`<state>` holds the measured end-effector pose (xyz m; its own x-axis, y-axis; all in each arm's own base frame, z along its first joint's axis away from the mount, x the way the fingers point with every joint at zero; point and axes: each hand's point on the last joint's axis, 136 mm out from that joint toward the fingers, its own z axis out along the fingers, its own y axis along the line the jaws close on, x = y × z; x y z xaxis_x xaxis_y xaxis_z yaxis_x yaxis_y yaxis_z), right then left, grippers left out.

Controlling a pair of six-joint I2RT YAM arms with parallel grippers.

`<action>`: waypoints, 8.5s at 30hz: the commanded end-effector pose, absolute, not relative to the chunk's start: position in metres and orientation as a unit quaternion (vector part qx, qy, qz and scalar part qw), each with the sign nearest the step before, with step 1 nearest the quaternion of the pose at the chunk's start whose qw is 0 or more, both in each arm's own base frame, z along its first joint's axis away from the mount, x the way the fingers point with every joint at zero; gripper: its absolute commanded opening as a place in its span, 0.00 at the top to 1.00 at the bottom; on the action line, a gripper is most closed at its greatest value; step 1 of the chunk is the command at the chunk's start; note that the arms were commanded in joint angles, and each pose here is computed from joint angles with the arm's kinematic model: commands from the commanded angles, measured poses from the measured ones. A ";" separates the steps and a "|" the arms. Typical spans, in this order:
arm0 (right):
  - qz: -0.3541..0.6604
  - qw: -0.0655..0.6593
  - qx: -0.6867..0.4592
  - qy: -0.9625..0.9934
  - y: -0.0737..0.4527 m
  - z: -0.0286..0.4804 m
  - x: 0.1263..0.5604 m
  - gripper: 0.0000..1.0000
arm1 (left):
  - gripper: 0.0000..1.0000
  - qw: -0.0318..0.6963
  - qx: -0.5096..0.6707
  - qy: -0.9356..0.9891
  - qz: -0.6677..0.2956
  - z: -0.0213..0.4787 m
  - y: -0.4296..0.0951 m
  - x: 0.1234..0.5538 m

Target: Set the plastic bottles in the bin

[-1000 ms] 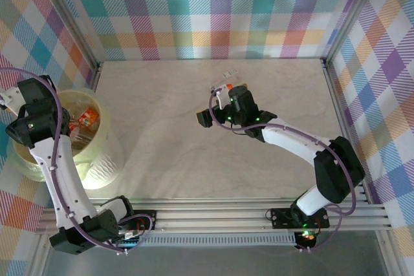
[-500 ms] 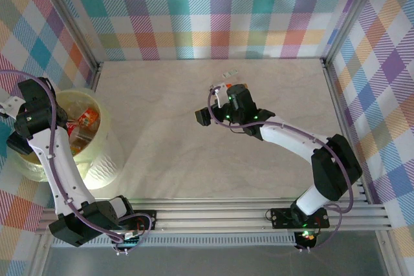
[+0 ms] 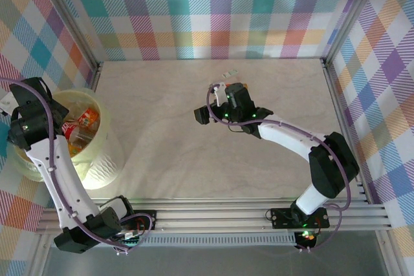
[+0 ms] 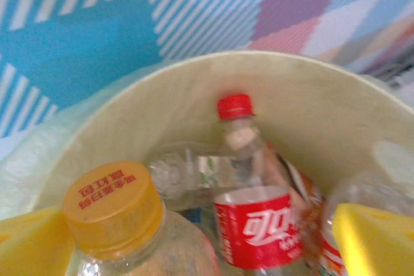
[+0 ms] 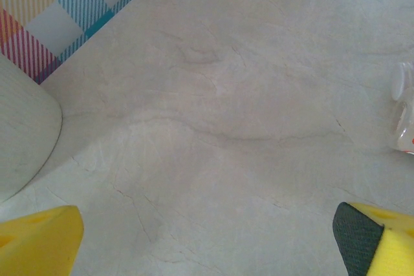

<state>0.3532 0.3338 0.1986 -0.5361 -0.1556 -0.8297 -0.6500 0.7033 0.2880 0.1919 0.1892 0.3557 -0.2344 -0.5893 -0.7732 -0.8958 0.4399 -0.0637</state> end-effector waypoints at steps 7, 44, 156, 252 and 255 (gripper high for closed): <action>0.300 0.417 -0.237 0.825 0.334 0.205 0.356 0.00 | 0.34 0.330 -0.485 0.783 0.207 0.326 0.201 0.209; 0.287 0.403 -0.210 0.843 0.326 0.189 0.357 0.00 | 0.11 0.427 -0.407 0.804 -0.078 0.357 0.130 0.281; 0.281 0.441 -0.014 0.852 0.218 0.181 0.397 0.55 | 0.00 0.350 -0.015 0.831 -0.432 0.317 -0.234 0.367; 0.340 0.546 -0.125 0.755 0.240 0.266 0.346 0.00 | 0.50 0.489 -0.292 0.788 0.232 0.423 0.126 0.238; 0.344 0.545 -0.133 0.753 0.244 0.269 0.348 0.00 | 0.51 0.496 -0.316 0.768 0.254 0.424 0.148 0.238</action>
<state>0.3421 0.2396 0.2495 -0.4174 0.1745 -0.8918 -0.5398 0.7419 0.3978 0.2324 0.1379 0.4195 -0.3428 -0.2470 -0.9064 -0.7314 0.6757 0.0925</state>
